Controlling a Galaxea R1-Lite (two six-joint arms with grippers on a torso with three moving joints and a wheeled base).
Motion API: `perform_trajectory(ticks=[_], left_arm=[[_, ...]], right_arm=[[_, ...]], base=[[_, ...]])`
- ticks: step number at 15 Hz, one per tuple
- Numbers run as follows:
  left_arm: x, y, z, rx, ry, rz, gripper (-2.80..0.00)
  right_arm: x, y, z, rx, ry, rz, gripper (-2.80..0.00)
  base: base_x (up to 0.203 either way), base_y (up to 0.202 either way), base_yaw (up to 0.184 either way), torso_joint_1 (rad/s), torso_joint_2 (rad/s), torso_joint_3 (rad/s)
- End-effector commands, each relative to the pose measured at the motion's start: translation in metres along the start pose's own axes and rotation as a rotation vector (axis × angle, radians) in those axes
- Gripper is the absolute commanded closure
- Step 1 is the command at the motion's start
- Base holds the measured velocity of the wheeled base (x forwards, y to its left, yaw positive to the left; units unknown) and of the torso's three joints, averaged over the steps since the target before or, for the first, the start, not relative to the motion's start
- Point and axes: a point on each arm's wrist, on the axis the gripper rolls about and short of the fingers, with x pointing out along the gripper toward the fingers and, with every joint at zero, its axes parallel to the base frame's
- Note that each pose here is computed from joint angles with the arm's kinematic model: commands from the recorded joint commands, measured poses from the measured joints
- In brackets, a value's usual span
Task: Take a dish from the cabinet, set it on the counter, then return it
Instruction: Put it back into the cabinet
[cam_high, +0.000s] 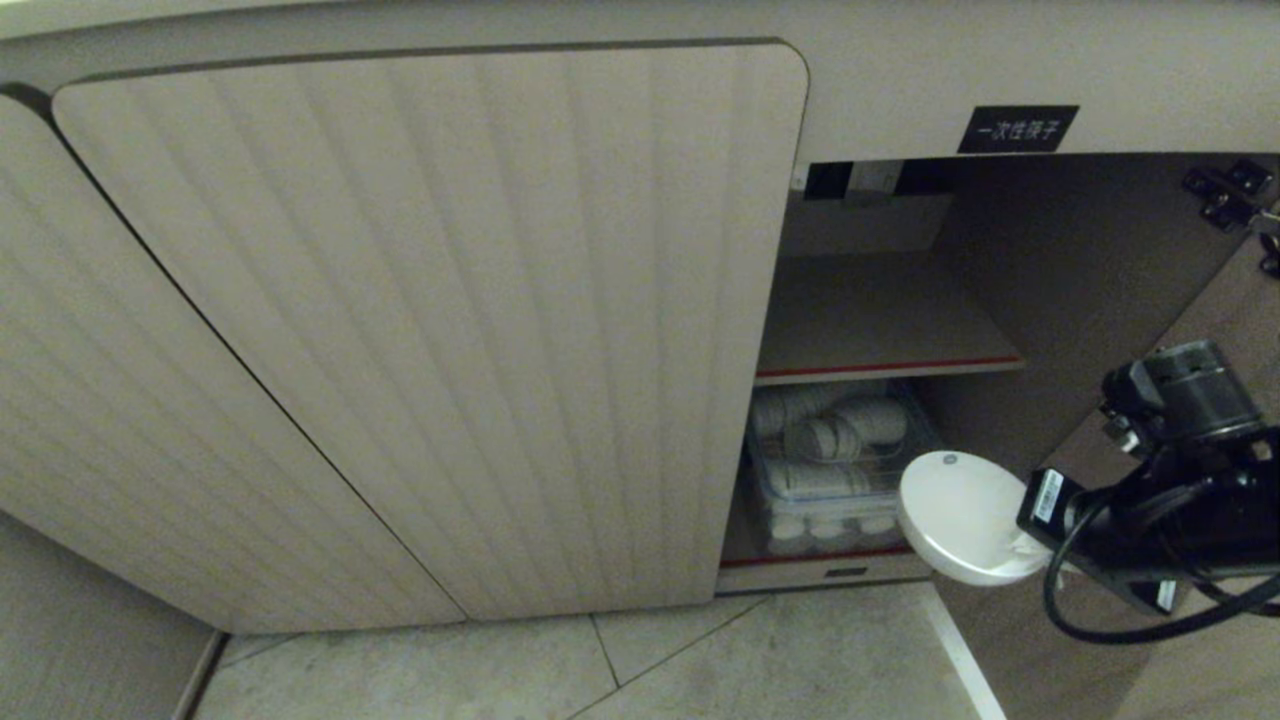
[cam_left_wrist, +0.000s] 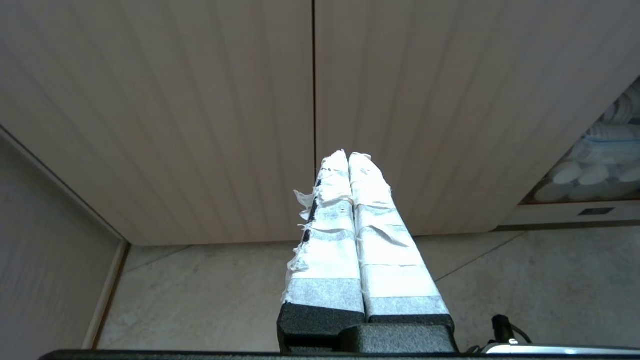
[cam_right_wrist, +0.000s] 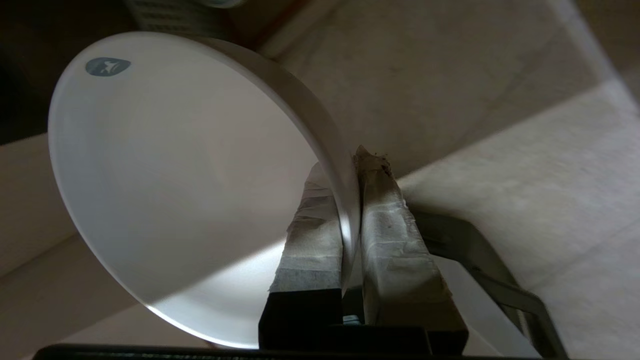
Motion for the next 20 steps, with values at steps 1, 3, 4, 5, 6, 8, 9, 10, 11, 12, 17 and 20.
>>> perform_trajectory(ticks=[1, 3, 4, 5, 6, 8, 9, 10, 11, 12, 17, 20], left_arm=[[0.0, 0.0, 0.0, -0.001, 0.0, 0.0, 0.0], [0.0, 0.0, 0.0, -0.001, 0.0, 0.001, 0.0], [0.0, 0.0, 0.0, -0.001, 0.0, 0.0, 0.0], [0.0, 0.0, 0.0, -0.001, -0.001, 0.0, 0.0], [0.0, 0.0, 0.0, -0.001, -0.001, 0.0, 0.0], [0.0, 0.0, 0.0, -0.001, 0.0, 0.0, 0.0], [0.0, 0.0, 0.0, -0.001, 0.0, 0.0, 0.0], [0.0, 0.0, 0.0, -0.001, 0.0, 0.001, 0.0], [0.0, 0.0, 0.0, -0.001, 0.0, 0.0, 0.0], [0.0, 0.0, 0.0, -0.001, -0.001, 0.0, 0.0], [0.0, 0.0, 0.0, -0.001, 0.0, 0.001, 0.0], [0.0, 0.0, 0.0, -0.001, 0.0, 0.0, 0.0]], right_arm=[[-0.005, 0.011, 0.009, 0.002, -0.011, 0.067, 0.0], [-0.005, 0.016, 0.013, 0.0, -0.008, 0.087, 0.0], [-0.006, 0.02, 0.016, -0.001, -0.01, 0.111, 0.0], [-0.007, 0.022, 0.018, -0.003, 0.001, 0.139, 0.0], [-0.007, 0.025, 0.02, -0.004, 0.005, 0.155, 0.0], [-0.005, 0.029, 0.025, -0.005, 0.004, 0.164, 0.0], [-0.003, 0.032, 0.028, -0.004, 0.004, 0.166, 0.0], [-0.001, 0.034, 0.03, -0.004, 0.003, 0.165, 0.0], [0.001, 0.036, 0.033, -0.004, 0.0, 0.167, 0.0], [0.003, 0.039, 0.035, -0.006, -0.003, 0.168, 0.0], [0.004, 0.05, 0.05, -0.002, -0.006, 0.154, 0.0], [0.008, 0.051, 0.062, 0.014, -0.03, 0.133, 0.0]], base=[[0.0, 0.0, 0.0, 0.0, 0.0, 0.0], [0.0, 0.0, 0.0, 0.0, 0.0, 0.0], [0.0, 0.0, 0.0, 0.0, 0.0, 0.0], [0.0, 0.0, 0.0, 0.0, 0.0, 0.0], [0.0, 0.0, 0.0, 0.0, 0.0, 0.0], [0.0, 0.0, 0.0, 0.0, 0.0, 0.0], [0.0, 0.0, 0.0, 0.0, 0.0, 0.0], [0.0, 0.0, 0.0, 0.0, 0.0, 0.0], [0.0, 0.0, 0.0, 0.0, 0.0, 0.0], [0.0, 0.0, 0.0, 0.0, 0.0, 0.0], [0.0, 0.0, 0.0, 0.0, 0.0, 0.0], [0.0, 0.0, 0.0, 0.0, 0.0, 0.0]])
